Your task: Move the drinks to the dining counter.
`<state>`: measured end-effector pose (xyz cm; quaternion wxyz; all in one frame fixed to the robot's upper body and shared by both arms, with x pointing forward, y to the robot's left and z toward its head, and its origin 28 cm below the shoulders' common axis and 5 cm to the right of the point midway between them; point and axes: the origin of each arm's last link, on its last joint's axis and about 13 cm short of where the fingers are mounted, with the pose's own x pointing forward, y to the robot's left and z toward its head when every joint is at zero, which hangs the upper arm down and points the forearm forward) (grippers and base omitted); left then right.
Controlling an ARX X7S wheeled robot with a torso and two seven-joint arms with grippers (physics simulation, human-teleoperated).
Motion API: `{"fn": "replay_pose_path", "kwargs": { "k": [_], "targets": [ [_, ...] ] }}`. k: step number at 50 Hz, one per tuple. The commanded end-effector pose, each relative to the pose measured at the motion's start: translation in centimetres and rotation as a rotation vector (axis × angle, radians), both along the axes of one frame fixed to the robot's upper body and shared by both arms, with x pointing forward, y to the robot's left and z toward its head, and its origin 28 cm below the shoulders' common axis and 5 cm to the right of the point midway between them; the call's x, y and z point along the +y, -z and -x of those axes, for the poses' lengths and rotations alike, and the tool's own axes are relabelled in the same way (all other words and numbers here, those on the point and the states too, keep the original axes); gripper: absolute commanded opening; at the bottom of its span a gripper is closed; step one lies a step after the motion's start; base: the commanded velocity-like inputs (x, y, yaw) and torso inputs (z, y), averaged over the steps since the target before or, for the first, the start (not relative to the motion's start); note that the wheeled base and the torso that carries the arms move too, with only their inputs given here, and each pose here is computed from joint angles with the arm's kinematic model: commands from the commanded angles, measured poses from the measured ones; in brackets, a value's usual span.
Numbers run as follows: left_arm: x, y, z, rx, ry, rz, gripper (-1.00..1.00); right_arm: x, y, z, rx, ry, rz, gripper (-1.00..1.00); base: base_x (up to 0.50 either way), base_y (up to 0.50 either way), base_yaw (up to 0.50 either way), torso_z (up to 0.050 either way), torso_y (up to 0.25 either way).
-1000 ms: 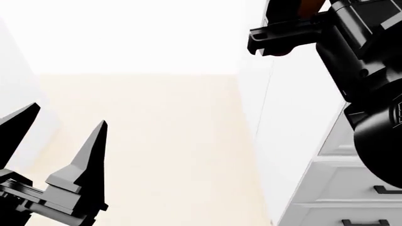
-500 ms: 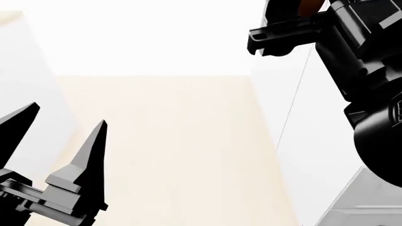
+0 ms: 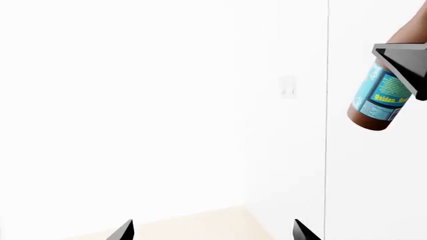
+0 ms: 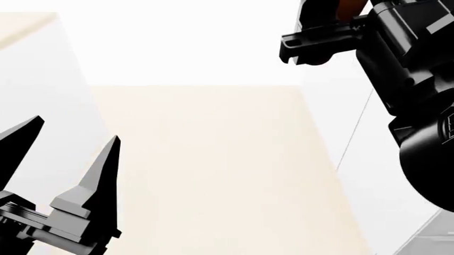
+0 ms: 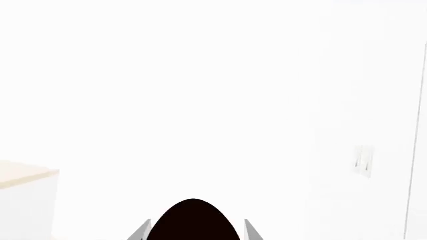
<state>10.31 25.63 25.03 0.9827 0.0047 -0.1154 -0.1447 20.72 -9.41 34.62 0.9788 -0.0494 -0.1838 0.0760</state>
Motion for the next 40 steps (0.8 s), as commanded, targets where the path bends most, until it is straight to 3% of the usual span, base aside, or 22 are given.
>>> {"fn": "replay_pose_path", "kwargs": {
  "k": [1, 40],
  "targets": [
    [-0.01, -0.05, 0.03, -0.001, 0.001, -0.001, 1.00, -0.05, -0.32, -0.02, -0.018, 0.007, 0.005, -1.00, 0.00, 0.50, 0.00, 0.000, 0.000],
    [-0.02, -0.07, 0.04, 0.001, 0.001, 0.001, 1.00, -0.16, -0.03, -0.08, -0.008, 0.027, 0.016, -1.00, 0.00, 0.50, 0.00, 0.000, 0.000]
  ]
}}
